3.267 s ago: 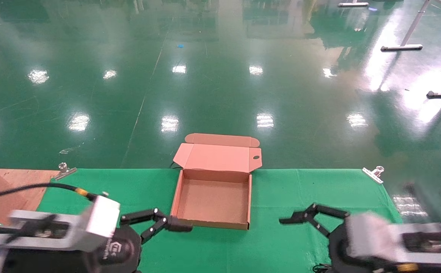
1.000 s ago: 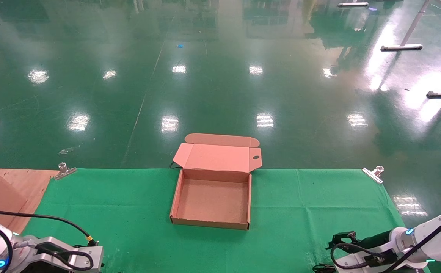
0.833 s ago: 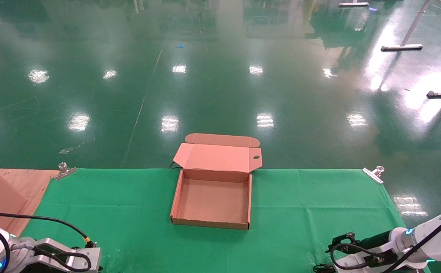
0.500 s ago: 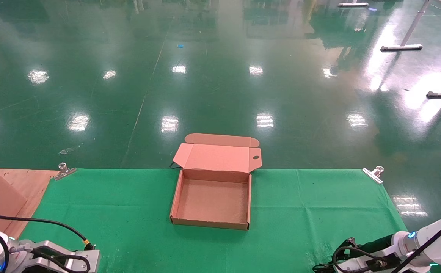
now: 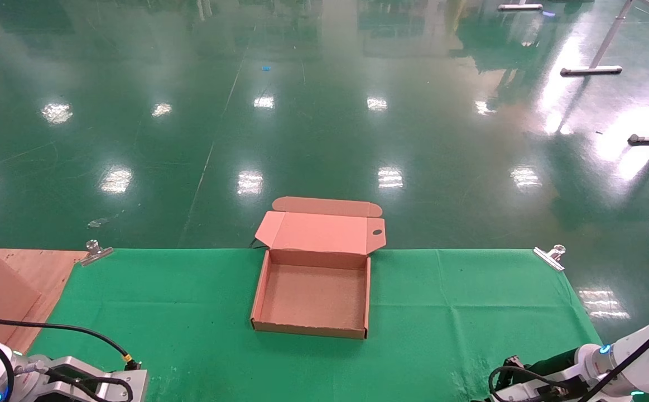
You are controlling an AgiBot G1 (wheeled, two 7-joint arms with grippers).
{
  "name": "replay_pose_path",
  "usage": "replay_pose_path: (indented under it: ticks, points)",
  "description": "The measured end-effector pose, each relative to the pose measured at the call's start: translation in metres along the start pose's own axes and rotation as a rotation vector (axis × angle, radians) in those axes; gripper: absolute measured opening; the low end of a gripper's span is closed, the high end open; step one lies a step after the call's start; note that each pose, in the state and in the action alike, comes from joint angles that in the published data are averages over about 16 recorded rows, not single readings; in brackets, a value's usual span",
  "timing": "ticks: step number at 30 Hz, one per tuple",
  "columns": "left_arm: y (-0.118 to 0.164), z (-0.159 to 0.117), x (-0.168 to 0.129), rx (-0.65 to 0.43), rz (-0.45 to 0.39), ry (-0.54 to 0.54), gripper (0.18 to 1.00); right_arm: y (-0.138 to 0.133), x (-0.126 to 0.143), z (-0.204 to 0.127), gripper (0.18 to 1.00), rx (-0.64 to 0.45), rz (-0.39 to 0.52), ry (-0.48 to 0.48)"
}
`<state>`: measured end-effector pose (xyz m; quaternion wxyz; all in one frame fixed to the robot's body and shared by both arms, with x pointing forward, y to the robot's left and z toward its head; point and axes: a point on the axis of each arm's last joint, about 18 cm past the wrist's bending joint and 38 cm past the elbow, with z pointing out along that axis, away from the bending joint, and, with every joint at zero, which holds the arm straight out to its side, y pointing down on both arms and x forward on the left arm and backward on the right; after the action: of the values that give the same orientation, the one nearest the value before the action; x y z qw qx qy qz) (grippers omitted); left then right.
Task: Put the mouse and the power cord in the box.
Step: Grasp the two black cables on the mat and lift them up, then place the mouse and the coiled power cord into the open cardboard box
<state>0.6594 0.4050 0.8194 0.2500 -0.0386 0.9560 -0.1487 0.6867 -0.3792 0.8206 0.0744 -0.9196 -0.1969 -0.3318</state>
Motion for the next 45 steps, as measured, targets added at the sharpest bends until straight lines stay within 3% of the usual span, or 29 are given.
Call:
replay_pose_path:
  ticks: [6,12,19,26,36,45]
  points:
    - [-0.011,-0.022,-0.014,0.024,0.025,-0.024,0.373,0.0,0.009,-0.019,0.234,0.043,0.023,0.042]
    - [-0.037,-0.057,-0.038,0.069,0.081,-0.074,0.368,-0.002,0.034,-0.058,0.224,0.109,0.038,0.134]
    - [-0.09,-0.101,-0.073,0.121,0.178,-0.163,0.361,-0.022,0.08,-0.111,0.222,0.186,0.013,0.262]
    - [-0.152,-0.132,-0.109,0.165,0.278,-0.302,0.358,-0.069,0.144,-0.14,0.222,0.236,-0.035,0.369]
    - [-0.209,-0.135,-0.16,0.167,0.327,-0.569,0.356,-0.144,0.224,-0.138,0.221,0.251,-0.082,0.47]
    - [-0.219,-0.119,-0.176,0.164,0.301,-0.684,0.355,-0.159,0.246,-0.124,0.221,0.223,-0.072,0.522]
